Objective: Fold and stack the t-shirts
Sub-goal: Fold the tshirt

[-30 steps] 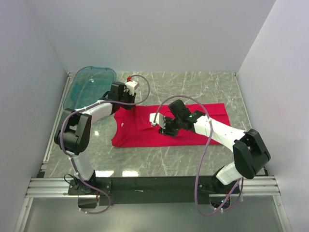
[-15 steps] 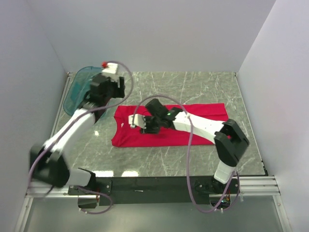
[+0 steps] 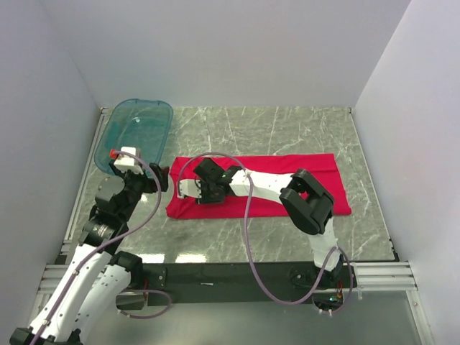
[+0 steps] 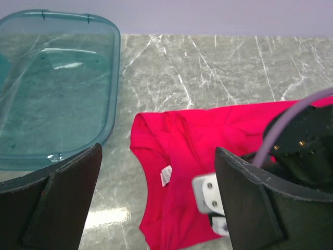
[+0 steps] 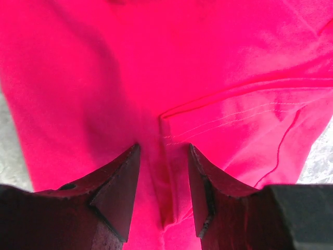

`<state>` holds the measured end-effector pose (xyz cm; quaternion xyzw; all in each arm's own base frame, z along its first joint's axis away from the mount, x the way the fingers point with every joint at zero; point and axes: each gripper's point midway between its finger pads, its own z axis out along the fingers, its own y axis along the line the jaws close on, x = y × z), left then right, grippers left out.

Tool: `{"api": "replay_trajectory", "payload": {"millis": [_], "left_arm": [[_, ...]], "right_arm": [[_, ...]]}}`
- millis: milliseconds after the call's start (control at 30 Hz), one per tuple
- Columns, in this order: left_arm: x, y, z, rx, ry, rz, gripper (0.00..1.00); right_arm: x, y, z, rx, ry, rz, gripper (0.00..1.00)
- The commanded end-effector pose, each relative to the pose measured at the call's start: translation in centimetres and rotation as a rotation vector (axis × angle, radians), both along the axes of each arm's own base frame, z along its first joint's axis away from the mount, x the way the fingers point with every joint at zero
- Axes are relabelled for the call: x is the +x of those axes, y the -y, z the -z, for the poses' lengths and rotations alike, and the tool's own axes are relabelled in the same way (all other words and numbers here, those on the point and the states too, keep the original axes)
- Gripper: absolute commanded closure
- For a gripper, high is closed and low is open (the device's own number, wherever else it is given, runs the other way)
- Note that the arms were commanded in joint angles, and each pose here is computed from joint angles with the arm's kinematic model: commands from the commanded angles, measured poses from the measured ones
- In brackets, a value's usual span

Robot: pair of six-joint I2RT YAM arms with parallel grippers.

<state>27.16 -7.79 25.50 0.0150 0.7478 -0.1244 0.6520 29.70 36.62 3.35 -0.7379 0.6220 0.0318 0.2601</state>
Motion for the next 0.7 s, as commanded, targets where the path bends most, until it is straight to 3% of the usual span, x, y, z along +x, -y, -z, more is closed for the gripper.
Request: {"api": "replay_trajectory", "payload": {"millis": [0, 467, 667], "left_arm": [[-0.7, -0.4, -0.8, -0.020, 0.018, -0.012, 0.06], [-1.9, -0.7, -1.4, -0.053, 0.047, -0.013, 0.06], [-2.0, -0.6, -1.4, -0.053, 0.050, -0.009, 0.05]], "right_arm": [[1.6, -1.4, -1.7, 0.027, 0.061, 0.029, 0.51], [2.4, -2.0, -1.2, 0.034, 0.064, 0.072, 0.55], [2.2, -2.2, -1.6, 0.059, 0.051, 0.085, 0.73]]}}
